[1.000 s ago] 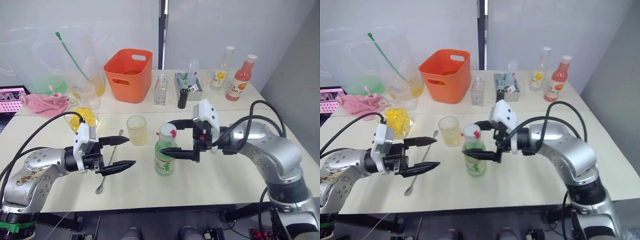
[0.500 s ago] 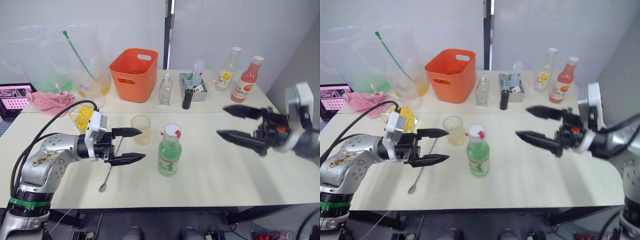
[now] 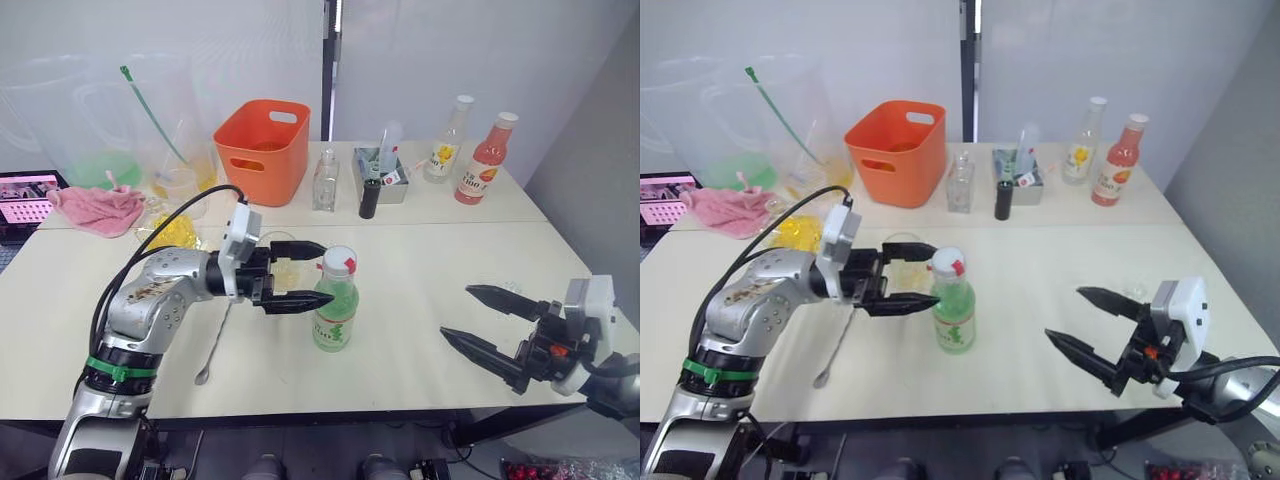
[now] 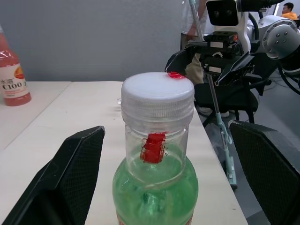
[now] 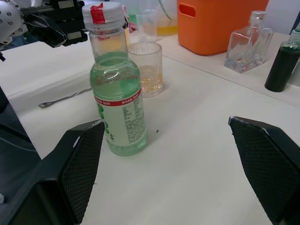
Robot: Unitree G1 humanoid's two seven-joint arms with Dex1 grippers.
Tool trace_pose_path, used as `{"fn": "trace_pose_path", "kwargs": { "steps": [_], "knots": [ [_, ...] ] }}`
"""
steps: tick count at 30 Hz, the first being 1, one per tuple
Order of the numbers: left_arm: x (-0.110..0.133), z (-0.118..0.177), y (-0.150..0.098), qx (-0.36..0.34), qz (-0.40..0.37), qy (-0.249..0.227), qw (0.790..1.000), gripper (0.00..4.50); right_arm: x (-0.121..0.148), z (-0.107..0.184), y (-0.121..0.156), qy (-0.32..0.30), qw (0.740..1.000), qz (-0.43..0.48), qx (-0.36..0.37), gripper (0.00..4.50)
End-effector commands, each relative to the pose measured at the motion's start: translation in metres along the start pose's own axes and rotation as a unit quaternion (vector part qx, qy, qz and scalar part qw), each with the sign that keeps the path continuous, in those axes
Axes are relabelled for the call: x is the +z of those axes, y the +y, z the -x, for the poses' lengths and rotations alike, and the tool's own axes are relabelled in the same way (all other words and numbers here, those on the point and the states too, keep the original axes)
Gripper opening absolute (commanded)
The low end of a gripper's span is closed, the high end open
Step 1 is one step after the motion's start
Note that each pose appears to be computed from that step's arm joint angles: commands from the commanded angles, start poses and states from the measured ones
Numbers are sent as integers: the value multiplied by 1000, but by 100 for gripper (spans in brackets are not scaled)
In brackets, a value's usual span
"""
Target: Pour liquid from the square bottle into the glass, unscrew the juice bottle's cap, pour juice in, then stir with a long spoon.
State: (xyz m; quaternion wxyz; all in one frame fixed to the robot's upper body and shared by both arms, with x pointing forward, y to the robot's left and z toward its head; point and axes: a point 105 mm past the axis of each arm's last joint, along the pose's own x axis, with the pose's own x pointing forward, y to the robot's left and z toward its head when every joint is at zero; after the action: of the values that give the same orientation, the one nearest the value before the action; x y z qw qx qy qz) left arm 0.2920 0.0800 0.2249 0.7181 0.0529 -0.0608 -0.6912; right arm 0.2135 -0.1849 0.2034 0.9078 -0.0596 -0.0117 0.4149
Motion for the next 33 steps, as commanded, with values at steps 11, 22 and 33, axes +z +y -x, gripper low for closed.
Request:
{"fn": "trace_pose_path", "kwargs": {
  "steps": [11, 22, 33],
  "knots": [
    [-8, -24, 5, -4, 10, 9, 1000, 450, 10, -14, 5, -4, 999, 38, 10, 448],
    [-13, -36, 5, -12, 17, 2, 1000, 341, 13, -23, 6, -5, 999, 48, 18, 450],
    [-6, -33, 8, -7, 10, -8, 1000, 140, 34, -42, 21, -26, 994, 78, 75, 450]
  ]
}}
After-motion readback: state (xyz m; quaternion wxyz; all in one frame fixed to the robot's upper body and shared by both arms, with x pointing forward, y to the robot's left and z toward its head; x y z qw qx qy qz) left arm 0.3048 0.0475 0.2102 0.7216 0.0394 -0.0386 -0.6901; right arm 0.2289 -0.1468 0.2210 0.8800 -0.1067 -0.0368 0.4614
